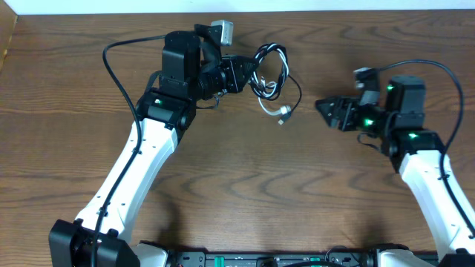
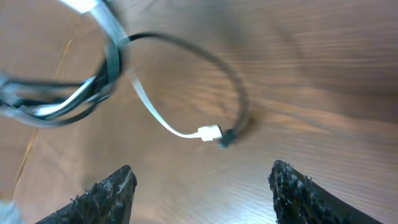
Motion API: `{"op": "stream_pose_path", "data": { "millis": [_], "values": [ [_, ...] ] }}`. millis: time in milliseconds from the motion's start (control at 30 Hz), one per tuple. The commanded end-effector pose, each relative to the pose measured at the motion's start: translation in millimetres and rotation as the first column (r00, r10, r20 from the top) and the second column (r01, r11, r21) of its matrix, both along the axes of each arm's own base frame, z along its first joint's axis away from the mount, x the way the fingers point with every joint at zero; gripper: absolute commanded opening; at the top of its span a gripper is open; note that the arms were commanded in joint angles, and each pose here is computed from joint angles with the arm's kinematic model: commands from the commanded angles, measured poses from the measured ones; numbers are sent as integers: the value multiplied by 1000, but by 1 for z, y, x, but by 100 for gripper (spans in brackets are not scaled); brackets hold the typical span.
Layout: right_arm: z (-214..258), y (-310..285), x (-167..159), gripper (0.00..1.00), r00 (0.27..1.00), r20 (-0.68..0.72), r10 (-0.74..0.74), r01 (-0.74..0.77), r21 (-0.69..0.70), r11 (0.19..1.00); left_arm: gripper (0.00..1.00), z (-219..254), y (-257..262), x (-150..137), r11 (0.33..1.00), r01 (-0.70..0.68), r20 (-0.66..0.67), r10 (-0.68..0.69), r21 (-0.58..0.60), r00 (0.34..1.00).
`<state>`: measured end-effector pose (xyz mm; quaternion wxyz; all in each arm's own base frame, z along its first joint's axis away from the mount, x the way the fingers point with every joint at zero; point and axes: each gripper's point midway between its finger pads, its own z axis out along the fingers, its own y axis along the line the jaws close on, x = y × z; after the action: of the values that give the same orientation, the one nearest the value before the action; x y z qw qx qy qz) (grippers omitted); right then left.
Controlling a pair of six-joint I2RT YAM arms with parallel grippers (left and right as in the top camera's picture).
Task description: Untangle cables
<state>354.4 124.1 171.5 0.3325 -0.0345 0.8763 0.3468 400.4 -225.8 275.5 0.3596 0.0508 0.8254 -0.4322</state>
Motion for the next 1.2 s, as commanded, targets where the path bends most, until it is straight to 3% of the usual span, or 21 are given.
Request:
{"op": "stream_pose_path", "data": {
  "millis": [0,267,767,1100,1167],
  "values": [
    [25,26,-8,66,988,107,114,-114,-10,993,8,4,3,4,996,-71,-81,66,-58,995],
    [48,65,-12,67,952,224,208,-210,-15,978,8,3,3,4,971,-173,-263,126,-163,957],
    [77,104,-18,66,878,380,292,-307,-20,951,7,2,-4,-1,957,-206,-348,125,-206,929],
    [82,112,-11,41,876,406,259,-277,-15,961,8,2,-21,-12,970,-146,-323,78,-192,943],
    [81,108,-7,31,891,393,227,-244,-7,970,7,2,-22,-13,973,-130,-313,65,-189,947]
  ]
}}
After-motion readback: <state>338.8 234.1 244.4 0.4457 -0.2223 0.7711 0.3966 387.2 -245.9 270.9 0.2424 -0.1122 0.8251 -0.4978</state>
